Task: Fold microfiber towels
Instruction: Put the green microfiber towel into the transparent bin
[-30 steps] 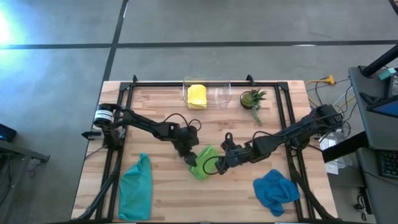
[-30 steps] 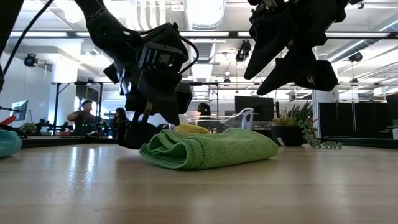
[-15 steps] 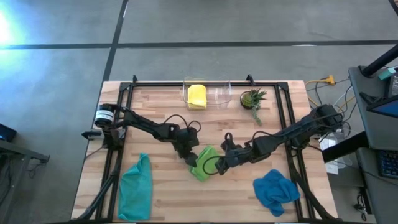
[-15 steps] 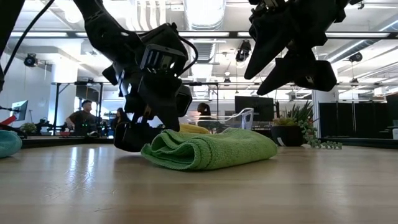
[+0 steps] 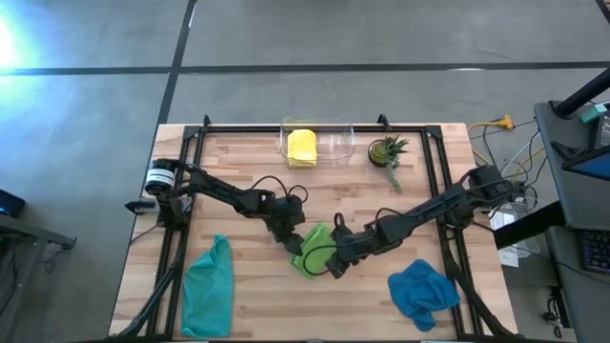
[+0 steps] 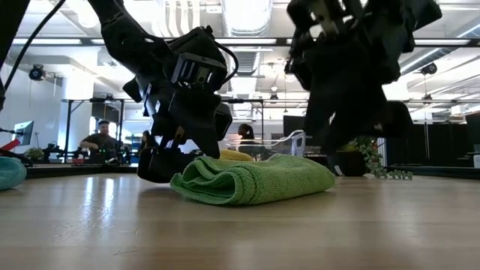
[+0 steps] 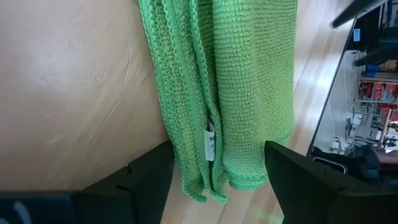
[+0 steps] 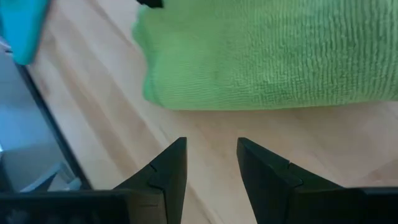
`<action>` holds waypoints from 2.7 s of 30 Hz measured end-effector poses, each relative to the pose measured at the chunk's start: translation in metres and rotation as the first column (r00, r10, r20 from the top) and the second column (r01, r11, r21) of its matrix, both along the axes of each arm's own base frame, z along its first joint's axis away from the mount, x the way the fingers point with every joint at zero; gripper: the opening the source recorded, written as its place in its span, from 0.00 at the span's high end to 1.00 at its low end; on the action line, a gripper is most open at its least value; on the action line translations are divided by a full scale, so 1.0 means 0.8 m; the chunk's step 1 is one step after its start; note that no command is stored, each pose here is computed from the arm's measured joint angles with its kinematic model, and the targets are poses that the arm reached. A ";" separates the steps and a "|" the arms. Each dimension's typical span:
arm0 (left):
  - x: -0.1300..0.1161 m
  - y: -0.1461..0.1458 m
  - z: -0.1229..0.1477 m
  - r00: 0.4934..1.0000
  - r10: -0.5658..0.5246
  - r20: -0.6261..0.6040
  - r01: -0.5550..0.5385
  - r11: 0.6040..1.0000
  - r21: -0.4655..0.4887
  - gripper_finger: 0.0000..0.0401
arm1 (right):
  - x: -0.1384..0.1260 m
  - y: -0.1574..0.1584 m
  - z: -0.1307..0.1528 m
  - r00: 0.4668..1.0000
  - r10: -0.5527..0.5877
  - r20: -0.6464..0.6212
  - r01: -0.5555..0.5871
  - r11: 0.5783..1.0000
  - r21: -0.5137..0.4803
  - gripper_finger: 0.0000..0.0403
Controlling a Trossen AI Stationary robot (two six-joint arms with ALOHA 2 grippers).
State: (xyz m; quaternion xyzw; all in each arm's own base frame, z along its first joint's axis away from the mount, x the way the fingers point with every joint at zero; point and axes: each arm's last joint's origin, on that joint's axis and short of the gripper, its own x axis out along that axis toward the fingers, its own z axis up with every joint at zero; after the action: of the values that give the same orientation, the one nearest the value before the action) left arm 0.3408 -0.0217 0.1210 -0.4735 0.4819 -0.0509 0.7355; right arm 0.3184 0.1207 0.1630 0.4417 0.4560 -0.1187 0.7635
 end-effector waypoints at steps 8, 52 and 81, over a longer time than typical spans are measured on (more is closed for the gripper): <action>0.000 0.001 0.000 1.000 0.021 -0.007 -0.021 1.000 -0.002 0.41 | 0.002 0.000 -0.014 0.969 -0.032 -0.244 0.000 0.992 -0.129 0.66; -0.004 -0.002 -0.005 0.999 -0.027 0.026 0.025 0.996 0.082 0.85 | 0.059 0.016 -0.027 0.965 -0.145 -0.218 0.094 0.968 -0.231 0.66; -0.008 -0.001 0.034 0.986 -0.066 0.155 0.046 0.990 0.134 0.99 | -0.034 -0.031 0.124 0.968 -0.251 -0.016 0.209 0.838 -0.504 0.66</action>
State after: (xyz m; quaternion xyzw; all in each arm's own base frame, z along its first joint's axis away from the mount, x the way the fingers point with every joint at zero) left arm 0.3341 -0.0227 0.1480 -0.4052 0.4372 -0.0776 0.7992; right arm 0.2911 0.0958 0.2621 0.2762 0.3840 -0.3409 0.8124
